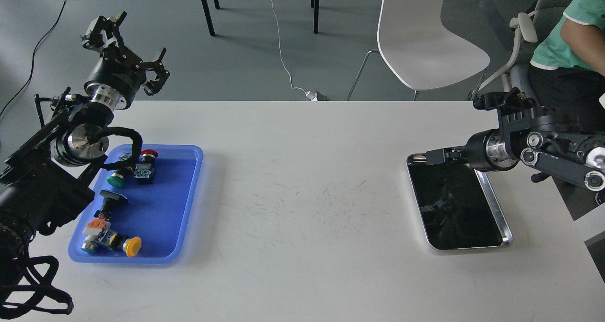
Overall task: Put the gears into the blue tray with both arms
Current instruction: 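Lower the right gripper and grasp a small black part in the metal tray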
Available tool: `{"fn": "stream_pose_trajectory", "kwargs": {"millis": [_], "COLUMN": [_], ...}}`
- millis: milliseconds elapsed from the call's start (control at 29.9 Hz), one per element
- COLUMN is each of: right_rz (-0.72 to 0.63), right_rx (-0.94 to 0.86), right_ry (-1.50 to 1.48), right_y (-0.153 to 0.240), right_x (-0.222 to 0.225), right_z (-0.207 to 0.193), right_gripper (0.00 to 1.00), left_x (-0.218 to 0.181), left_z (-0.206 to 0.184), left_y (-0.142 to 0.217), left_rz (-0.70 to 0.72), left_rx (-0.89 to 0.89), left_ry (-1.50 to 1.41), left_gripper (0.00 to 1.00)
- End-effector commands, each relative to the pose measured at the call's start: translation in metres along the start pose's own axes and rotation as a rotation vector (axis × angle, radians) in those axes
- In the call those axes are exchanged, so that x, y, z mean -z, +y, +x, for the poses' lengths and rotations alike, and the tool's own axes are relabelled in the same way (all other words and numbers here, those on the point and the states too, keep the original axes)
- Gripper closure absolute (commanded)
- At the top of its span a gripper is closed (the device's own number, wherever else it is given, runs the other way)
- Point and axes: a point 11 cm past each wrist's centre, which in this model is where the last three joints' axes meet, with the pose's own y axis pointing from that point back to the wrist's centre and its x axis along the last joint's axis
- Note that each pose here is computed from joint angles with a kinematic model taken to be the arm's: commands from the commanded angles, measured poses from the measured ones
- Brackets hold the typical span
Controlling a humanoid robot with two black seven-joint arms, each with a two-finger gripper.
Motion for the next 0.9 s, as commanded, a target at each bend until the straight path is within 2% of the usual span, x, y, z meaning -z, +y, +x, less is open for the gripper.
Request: {"fn": "stream_pose_trajectory", "kwargs": {"millis": [0,334,869], "right_rz": [-0.008,-0.025,-0.034], "right_rx": [0.017,0.055,0.067], "right_ry": [0.019,0.050,0.056], "right_y": [-0.006,-0.013,-0.014], "right_x": [0.002,0.000,-0.003], "right_z": [-0.005,-0.018,-0.023], "right_gripper": [0.06,0.10,0.29], "left_x": [-0.001,-0.006,-0.006], "left_z": [0.001,0.005,0.005], "left_y": [0.000,0.002,0.002], "left_rz": [-0.001,-0.005,-0.006], "left_rx": [-0.002,-0.007,-0.008], "left_ry": [-0.002,-0.011,-0.013], "left_gripper": [0.02,0.02,0.02]}}
